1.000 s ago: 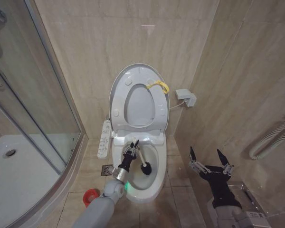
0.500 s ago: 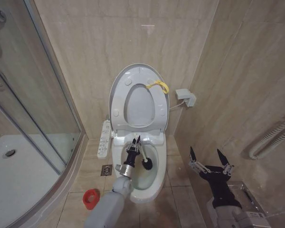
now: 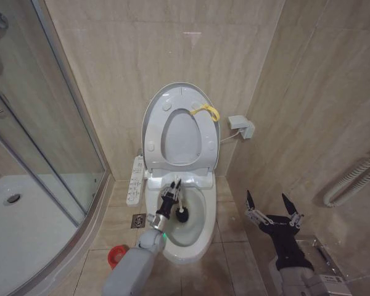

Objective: Open the toilet lid, clean the toilet bowl with a toilet brush, close the toilet lid, and flush.

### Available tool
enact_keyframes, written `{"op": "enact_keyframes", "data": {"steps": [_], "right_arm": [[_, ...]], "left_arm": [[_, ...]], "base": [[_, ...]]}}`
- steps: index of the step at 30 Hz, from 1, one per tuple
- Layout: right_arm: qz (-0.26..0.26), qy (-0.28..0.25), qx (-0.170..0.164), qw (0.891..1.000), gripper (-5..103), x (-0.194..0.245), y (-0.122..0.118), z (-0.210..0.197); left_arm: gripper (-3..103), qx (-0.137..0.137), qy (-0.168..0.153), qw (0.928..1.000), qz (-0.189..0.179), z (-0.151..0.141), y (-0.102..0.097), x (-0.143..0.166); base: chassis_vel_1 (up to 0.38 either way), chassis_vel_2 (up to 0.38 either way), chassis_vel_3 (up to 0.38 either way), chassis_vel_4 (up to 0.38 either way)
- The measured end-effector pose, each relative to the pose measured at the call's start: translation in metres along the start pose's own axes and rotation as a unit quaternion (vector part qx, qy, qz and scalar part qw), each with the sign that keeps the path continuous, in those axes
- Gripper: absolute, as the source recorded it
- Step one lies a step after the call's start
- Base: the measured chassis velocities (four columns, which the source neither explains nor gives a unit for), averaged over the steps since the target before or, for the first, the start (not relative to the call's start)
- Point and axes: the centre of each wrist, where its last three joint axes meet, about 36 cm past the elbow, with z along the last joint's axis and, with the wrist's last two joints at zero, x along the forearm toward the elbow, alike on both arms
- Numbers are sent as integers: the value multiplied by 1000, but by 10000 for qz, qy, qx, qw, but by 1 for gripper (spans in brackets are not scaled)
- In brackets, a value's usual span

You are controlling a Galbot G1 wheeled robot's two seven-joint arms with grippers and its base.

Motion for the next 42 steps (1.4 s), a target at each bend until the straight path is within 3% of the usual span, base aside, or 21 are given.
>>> {"op": "enact_keyframes", "data": {"steps": [1,4,6,9,12,13,14,16,18,23,25,28,36,38,42], "right_arm": [[0,0,0,10000,100,0,0,0],[0,0,0,10000,100,0,0,0],[-1,0,0,10000,100,0,0,0],[0,0,0,10000,100,0,0,0],[0,0,0,10000,100,0,0,0],[0,0,0,10000,100,0,0,0],[0,0,0,10000,100,0,0,0],[0,0,0,10000,100,0,0,0],[-1,0,0,10000,100,0,0,0],[0,0,0,10000,100,0,0,0],[0,0,0,10000,100,0,0,0],[-1,0,0,10000,100,0,0,0],[-1,0,0,10000,100,0,0,0],[0,0,0,10000,100,0,0,0],[0,0,0,10000,100,0,0,0]], "left_arm": [[20,0,0,10000,0,0,0,0],[20,546,-42,9982,-235,1,-18,-4],[20,596,-30,9980,-202,5,-19,-4],[20,379,2,9993,42,15,-11,0],[20,-262,72,9981,556,19,7,9],[20,-262,72,9981,556,19,7,9],[20,-494,81,9966,647,20,11,12],[20,-594,35,9970,490,19,11,10],[20,-575,-19,9977,365,18,9,5],[20,47,-249,9996,-129,12,-20,-13],[20,331,-200,9991,-182,9,-33,-14],[20,482,-91,9988,-90,4,-34,-8],[20,246,59,9986,455,-3,-8,12],[20,50,51,9977,673,-16,0,14],[20,-31,157,9979,623,-31,11,25]], "base": [[0,0,0,0],[0,0,0,0],[0,0,0,0],[0,0,0,0],[0,0,0,0],[0,0,0,0],[0,0,0,0],[0,0,0,0],[0,0,0,0],[0,0,0,0],[0,0,0,0],[0,0,0,0],[0,0,0,0],[0,0,0,0],[0,0,0,0]]}}
